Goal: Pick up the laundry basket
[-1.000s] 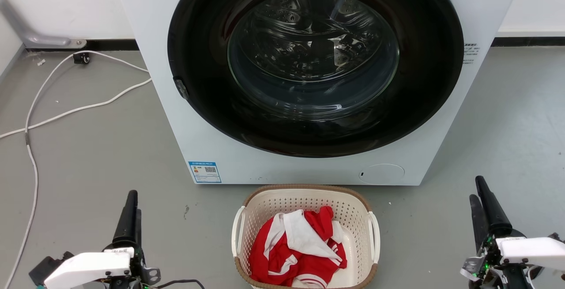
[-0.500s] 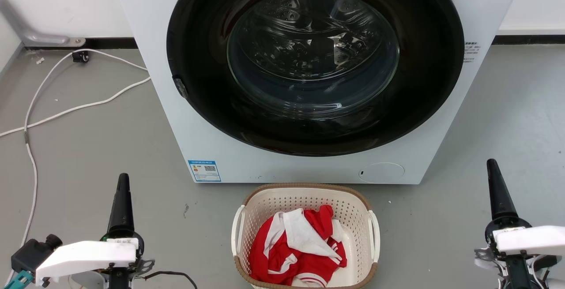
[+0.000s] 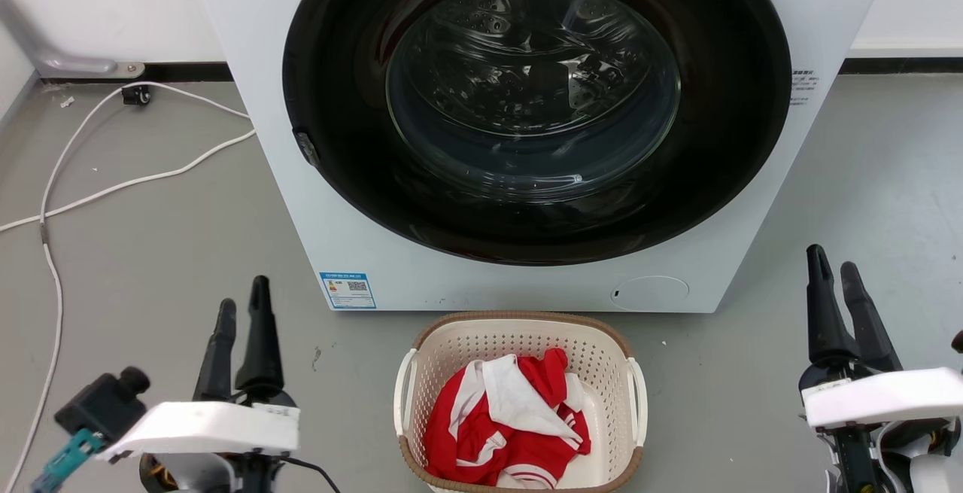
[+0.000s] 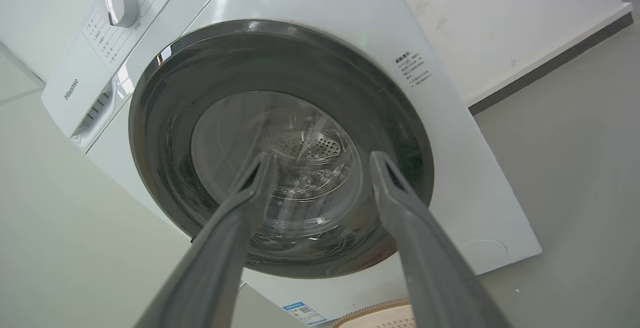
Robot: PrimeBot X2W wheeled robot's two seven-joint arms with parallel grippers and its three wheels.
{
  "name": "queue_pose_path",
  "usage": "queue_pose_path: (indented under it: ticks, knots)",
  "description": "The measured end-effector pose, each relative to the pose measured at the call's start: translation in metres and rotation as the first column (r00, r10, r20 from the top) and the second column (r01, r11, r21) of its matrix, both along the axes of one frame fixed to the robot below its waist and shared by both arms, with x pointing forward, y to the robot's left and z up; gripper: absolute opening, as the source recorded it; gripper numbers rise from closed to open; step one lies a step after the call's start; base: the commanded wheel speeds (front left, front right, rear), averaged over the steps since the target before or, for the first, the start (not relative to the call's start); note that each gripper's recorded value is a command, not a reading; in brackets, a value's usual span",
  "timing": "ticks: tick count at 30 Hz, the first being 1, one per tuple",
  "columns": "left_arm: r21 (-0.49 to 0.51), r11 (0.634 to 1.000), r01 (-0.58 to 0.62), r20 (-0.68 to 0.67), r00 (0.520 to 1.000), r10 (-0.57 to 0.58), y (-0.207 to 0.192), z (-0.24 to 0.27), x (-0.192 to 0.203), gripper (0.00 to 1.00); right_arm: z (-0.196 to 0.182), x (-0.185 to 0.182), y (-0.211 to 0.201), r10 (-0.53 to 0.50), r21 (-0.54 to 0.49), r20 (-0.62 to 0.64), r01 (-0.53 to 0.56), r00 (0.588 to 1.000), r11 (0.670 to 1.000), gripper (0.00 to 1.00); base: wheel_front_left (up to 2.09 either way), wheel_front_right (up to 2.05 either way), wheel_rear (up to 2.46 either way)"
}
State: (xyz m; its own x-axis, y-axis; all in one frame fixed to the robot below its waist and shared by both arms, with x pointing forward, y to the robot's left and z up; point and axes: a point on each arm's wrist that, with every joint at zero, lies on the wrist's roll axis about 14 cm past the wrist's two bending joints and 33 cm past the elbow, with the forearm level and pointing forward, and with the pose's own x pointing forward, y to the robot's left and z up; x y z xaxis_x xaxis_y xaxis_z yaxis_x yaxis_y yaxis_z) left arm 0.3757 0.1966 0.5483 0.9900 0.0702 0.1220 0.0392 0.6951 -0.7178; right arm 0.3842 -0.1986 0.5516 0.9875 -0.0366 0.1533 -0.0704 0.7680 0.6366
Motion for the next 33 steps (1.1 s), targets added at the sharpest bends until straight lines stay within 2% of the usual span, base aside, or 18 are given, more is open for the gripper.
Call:
queue_pose_path:
  ticks: [5, 12, 25, 33]
  knots:
    - [0.141, 0.989, 0.036, 0.017, 0.999, -0.039, -0.02, 0.007, 0.001, 1.0, 0.004, 0.0, 0.003, -0.002, -0.09, 0.015, 0.003, 1.0, 0.996, 1.0, 0.0, 0.0, 0.0]
    - [0.29, 0.955, 0.056, 0.043, 0.997, -0.071, -0.037, 0.015, 0.0, 1.0, 0.009, -0.001, 0.007, -0.005, -0.202, 0.035, 0.012, 0.999, 0.979, 1.0, 0.0, 0.0, 0.0]
    - [0.548, 0.834, 0.064, 0.046, 0.993, -0.106, -0.064, 0.02, -0.004, 1.0, 0.01, -0.002, 0.012, -0.005, -0.369, 0.053, 0.024, 0.999, 0.929, 1.0, 0.0, 0.0, 0.0]
    - [0.629, 0.775, 0.065, 0.053, 0.991, -0.126, -0.077, 0.018, -0.008, 1.0, 0.007, -0.004, 0.013, -0.009, -0.446, 0.051, 0.031, 0.999, 0.895, 1.0, 0.0, 0.0, 0.0]
